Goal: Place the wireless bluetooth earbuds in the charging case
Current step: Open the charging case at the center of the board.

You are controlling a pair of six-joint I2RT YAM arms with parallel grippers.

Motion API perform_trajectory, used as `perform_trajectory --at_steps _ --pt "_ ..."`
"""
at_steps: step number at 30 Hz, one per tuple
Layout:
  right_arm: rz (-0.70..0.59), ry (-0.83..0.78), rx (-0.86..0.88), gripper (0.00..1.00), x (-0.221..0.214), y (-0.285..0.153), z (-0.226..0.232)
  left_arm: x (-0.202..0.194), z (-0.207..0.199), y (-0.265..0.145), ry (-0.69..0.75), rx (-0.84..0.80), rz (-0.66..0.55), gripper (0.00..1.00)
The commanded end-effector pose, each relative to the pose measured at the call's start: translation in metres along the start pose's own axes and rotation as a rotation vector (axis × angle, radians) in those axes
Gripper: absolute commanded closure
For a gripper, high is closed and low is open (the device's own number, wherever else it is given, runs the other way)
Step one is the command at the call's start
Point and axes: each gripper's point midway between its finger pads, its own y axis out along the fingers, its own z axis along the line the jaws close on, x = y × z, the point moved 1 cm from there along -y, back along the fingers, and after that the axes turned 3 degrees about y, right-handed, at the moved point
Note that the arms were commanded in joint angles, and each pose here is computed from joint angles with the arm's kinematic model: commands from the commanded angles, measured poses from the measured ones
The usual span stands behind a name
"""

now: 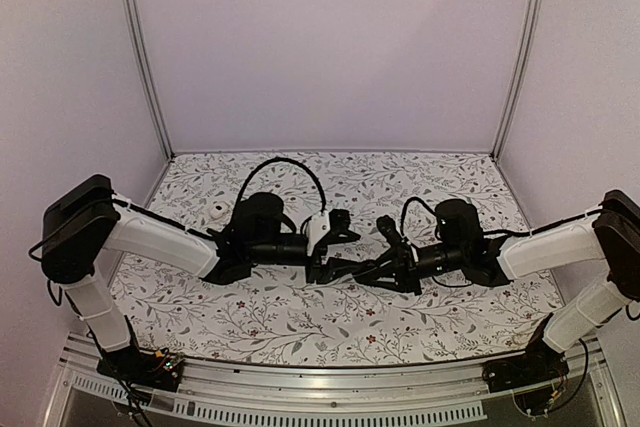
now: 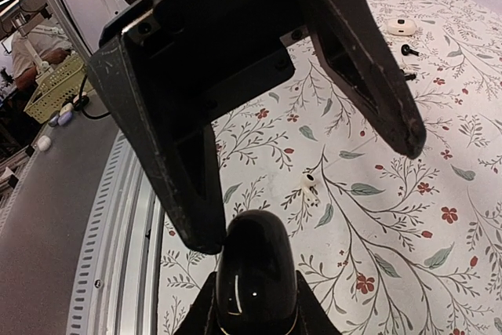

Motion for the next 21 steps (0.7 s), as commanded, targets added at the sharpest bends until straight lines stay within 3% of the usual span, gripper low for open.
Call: perform_trajectory --at_steps 1,10,21 --pt "-0.019 -0.022 0.023 1.00 0.011 0.003 0.003 -0.004 -0.004 0.009 0.009 -0.018 0.023 0.39" --pt "-0.019 -0.022 0.027 1.00 0.013 0.004 0.003 -0.013 -0.008 0.013 0.018 -0.029 0.060 0.39" --pt "-0.016 -0.028 0.036 1.00 0.013 0.003 0.005 -0.011 0.008 0.006 0.036 0.071 0.070 0.41"
